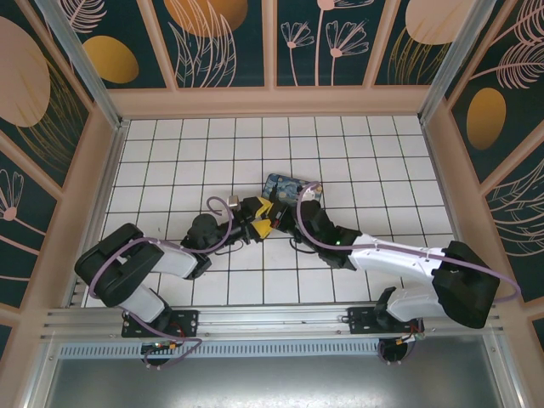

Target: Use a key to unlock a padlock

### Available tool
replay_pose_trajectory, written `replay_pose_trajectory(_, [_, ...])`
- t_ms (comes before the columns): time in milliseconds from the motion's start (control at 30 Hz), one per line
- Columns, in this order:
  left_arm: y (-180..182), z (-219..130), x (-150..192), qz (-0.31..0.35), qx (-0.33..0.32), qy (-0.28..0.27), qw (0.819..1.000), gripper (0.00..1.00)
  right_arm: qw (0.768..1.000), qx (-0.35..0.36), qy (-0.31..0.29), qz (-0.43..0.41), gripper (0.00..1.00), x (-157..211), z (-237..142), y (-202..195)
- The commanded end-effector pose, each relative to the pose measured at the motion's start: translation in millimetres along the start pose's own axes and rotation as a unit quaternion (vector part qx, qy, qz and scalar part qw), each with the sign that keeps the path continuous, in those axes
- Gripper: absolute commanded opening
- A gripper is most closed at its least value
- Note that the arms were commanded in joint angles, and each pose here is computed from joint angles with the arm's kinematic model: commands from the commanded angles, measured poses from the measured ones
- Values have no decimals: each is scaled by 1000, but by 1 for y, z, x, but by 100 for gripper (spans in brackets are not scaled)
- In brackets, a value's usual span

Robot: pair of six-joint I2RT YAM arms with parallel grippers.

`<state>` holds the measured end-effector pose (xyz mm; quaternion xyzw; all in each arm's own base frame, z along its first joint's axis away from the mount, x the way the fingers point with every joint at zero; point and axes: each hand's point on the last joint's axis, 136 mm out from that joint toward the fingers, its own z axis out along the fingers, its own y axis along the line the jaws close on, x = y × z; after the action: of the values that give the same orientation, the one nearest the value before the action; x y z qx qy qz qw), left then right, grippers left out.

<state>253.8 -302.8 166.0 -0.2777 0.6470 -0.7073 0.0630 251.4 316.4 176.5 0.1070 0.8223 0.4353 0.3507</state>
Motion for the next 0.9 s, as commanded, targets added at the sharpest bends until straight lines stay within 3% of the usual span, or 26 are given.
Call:
replay_pose_trajectory(0, [-13, 2, 4, 1, 32, 7, 999, 67, 999, -22, -14, 22, 0, -6, -7, 4])
replay_pose_trajectory(867, [8, 0, -5, 7, 9, -9, 1000, 36, 999, -14, -25, 32, 0, -7, -21, -12])
